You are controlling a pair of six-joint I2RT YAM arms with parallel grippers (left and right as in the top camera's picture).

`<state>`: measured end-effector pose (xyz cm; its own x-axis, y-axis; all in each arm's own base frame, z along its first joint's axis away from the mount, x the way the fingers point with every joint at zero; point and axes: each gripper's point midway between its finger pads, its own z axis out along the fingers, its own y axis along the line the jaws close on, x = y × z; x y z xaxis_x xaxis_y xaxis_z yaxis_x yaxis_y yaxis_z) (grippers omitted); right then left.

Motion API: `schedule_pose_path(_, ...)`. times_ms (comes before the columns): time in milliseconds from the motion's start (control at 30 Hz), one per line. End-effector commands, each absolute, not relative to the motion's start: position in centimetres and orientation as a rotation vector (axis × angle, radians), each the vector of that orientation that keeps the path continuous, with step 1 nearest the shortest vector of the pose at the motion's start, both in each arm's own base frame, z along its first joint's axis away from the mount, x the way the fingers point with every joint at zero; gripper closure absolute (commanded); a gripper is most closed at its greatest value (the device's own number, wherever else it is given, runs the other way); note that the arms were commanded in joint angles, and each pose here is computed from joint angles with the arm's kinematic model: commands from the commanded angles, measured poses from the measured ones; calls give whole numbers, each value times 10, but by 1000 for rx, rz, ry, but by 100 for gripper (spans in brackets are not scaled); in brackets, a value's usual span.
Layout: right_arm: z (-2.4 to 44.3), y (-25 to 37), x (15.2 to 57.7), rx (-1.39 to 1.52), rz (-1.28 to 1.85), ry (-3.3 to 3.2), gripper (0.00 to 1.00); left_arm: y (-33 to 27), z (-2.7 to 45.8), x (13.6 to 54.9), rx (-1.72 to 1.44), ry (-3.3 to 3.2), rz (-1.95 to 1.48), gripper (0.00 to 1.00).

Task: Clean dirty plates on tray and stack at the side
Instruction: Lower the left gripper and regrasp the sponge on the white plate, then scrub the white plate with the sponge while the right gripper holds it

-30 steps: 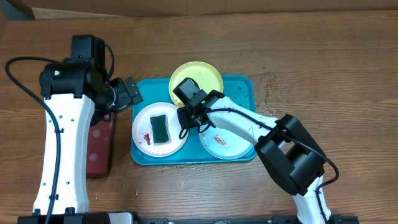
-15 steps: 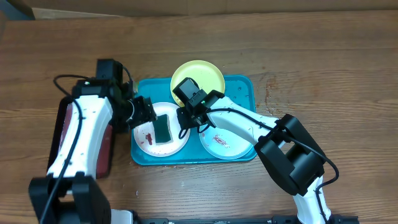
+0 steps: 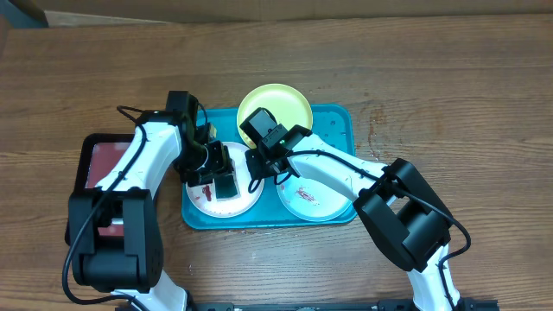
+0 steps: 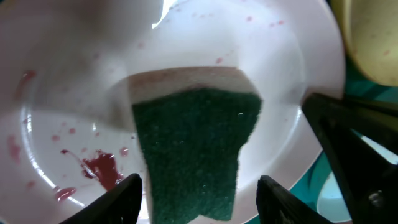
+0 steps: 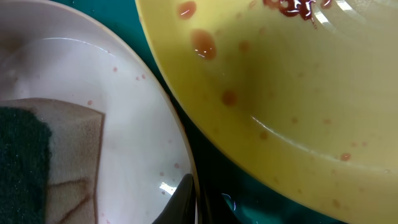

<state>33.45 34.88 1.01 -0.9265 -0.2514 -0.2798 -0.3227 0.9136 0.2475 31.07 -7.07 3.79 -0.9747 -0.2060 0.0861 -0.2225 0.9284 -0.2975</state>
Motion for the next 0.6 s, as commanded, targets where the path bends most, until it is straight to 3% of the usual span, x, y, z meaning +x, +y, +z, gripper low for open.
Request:
schedule_pose_path(0,2,342,334,-422,383,2849,95,-68,32,310,332,-3043,402,36)
schedule_pose_path(67,2,342,334,-422,382,2849,94,-61,29,310,353,-3055,325,22)
schedule_pose_path(133,2,342,334,-422,383,2849,94,-61,27,311,353,-3056,310,21)
schedule_pose_path(267,2,342,334,-422,383,2849,94,-64,20,313,338,-3053,308,28)
schedule_pose_path(433,2,342,335,-421,382,2849,94,-66,19,314,337,-3054,315,51)
schedule_pose_path(567,2,342,335,-421,383,2848,94,-70,19,312,323,-3049,319,53)
